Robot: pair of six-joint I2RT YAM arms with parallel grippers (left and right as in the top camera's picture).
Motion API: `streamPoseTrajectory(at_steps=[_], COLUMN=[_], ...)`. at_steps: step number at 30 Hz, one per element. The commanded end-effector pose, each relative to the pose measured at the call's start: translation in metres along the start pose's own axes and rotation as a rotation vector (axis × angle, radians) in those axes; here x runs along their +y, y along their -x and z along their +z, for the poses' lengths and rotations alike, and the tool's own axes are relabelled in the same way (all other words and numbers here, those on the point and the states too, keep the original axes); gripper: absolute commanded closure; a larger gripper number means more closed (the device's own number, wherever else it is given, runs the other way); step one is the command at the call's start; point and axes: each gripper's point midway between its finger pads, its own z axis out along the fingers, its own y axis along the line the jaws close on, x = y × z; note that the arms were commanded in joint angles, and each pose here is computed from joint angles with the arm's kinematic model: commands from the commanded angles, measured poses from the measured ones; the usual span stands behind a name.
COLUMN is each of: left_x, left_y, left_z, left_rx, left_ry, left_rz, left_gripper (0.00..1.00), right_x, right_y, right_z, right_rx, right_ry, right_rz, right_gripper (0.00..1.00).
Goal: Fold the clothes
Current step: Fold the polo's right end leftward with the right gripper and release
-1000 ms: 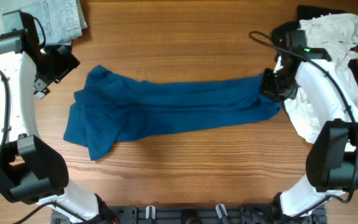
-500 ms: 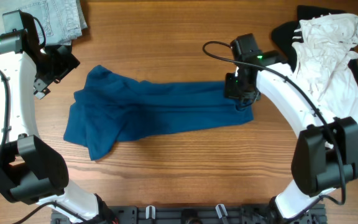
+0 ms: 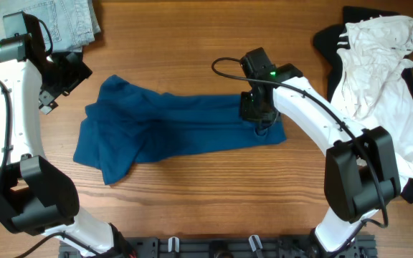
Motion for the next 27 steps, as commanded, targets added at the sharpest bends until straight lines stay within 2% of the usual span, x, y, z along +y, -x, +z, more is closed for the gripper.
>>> streamPoseTrajectory(at_steps=[1,3,4,8,11,13,14,17,18,21,22,23,27], left_x=[-0.004,-0.004,-0.004,-0.004,-0.004,-0.004,-0.004,-0.004,-0.004,-0.004,-0.004,-0.004,-0.004], left_y=[0.003,0.003,0.003,0.003,0.003,0.003,0.003,0.003,0.003,0.003,0.003,0.003,0.003], left_z=[-0.008,-0.008,-0.008,-0.008,-0.008,-0.008,-0.008,-0.008,-0.008,-0.008,-0.008,-0.008,-0.008], left_rx=[-0.018,-0.018,-0.018,-0.019,-0.019,-0.019,-0.018,-0.018,-0.018,-0.018,-0.018,-0.018,-0.018], left_ry=[-0.019,-0.02,-0.02,-0.019,-0.019,-0.019,-0.019,-0.019,-0.019,-0.02,-0.02,-0.02,-0.019], left_rz=[0.003,0.003,0.003,0.003,0.003,0.003,0.003,0.003,0.003,0.003,0.003,0.003,0.003], left_gripper=[0.0,0.0,0.0,0.0,0.0,0.0,0.0,0.0,0.0,0.0,0.0,0.0,0.0], right_x=[0.005,0.005,0.006,0.019,0.024,0.012,-0.001,-0.033,-0.042,-0.043,-0.036,-0.028,-0.03], right_y=[0.001,0.001,0.001,0.004,0.015,0.025,0.031,0.038,0.038,0.04,0.039,0.038,0.024], right_z=[0.002,0.002,0.001,-0.013,-0.05,-0.077,-0.089,-0.108,-0.11,-0.096,-0.089,-0.078,-0.025], right_rx=[0.007,0.007,0.005,0.004,-0.054,-0.121,-0.165,-0.224,-0.222,-0.18,-0.163,-0.138,-0.012], right_ry=[0.015,0.015,0.017,0.086,0.106,0.038,-0.026,-0.128,-0.139,-0.075,-0.038,-0.003,-0.026], right_rz=[0.001,0.001,0.001,-0.049,-0.073,-0.065,-0.055,0.003,0.026,0.049,0.028,0.008,0.008], right_gripper=[0.51,0.4,0.38,0.36,0.34,0.29,0.13,0.13,0.23,0.76,0.89,0.95,0.96])
